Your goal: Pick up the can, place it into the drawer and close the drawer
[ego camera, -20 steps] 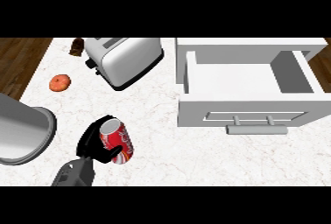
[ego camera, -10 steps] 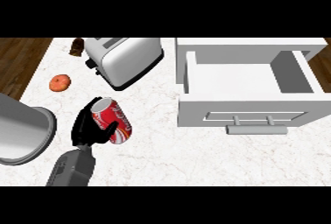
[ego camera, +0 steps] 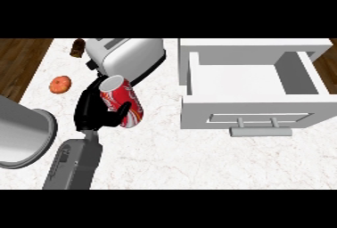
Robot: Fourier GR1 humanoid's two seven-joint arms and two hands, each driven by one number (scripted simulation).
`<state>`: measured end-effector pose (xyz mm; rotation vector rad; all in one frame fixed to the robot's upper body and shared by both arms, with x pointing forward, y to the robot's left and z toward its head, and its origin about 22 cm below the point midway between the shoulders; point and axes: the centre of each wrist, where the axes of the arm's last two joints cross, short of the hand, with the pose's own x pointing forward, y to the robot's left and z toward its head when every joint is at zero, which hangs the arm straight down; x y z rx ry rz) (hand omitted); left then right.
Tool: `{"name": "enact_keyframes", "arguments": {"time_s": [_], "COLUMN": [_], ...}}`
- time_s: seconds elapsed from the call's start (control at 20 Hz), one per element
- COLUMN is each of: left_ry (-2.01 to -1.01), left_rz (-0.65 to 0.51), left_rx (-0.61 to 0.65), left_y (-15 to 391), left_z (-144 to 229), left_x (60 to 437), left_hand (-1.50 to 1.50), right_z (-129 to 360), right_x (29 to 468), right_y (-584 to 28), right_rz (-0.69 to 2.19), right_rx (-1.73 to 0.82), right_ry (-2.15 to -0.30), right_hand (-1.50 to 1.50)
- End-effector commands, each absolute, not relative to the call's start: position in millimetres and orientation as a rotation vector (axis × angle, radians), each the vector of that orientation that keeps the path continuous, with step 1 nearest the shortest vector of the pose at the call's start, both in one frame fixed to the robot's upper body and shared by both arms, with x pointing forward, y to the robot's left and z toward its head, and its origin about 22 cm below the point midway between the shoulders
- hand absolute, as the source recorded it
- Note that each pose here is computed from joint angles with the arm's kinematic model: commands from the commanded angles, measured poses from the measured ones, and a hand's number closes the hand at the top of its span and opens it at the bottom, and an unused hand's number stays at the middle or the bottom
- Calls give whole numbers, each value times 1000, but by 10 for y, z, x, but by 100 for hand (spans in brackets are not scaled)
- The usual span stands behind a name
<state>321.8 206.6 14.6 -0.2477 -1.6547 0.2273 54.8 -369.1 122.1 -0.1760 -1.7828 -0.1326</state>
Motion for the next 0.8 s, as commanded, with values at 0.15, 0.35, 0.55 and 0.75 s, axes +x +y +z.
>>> {"name": "enact_keyframes", "arguments": {"time_s": [0.15, 0.35, 0.55, 0.75], "left_ry": [-1696, -1719, -1737, -1750], "left_rz": [199, 175, 150, 128], "left_rx": [-220, -233, -221, -215], "left_y": [1934, 1476, 1477, 1147], "left_z": [784, 1060, 1267, 1457], "left_x": [3386, 3334, 3520, 3651], "left_hand": [150, 150, 150, 150], "right_z": [1170, 1168, 1105, 1182], "right_x": [506, 587, 509, 726], "right_y": [-3749, -3669, -3684, -3624], "right_rz": [-144, -140, -124, -158], "right_rx": [-176, -188, -190, -174], "right_ry": [-1773, -1787, -1770, -1790], "right_hand": [-150, -150, -150, -150]}}
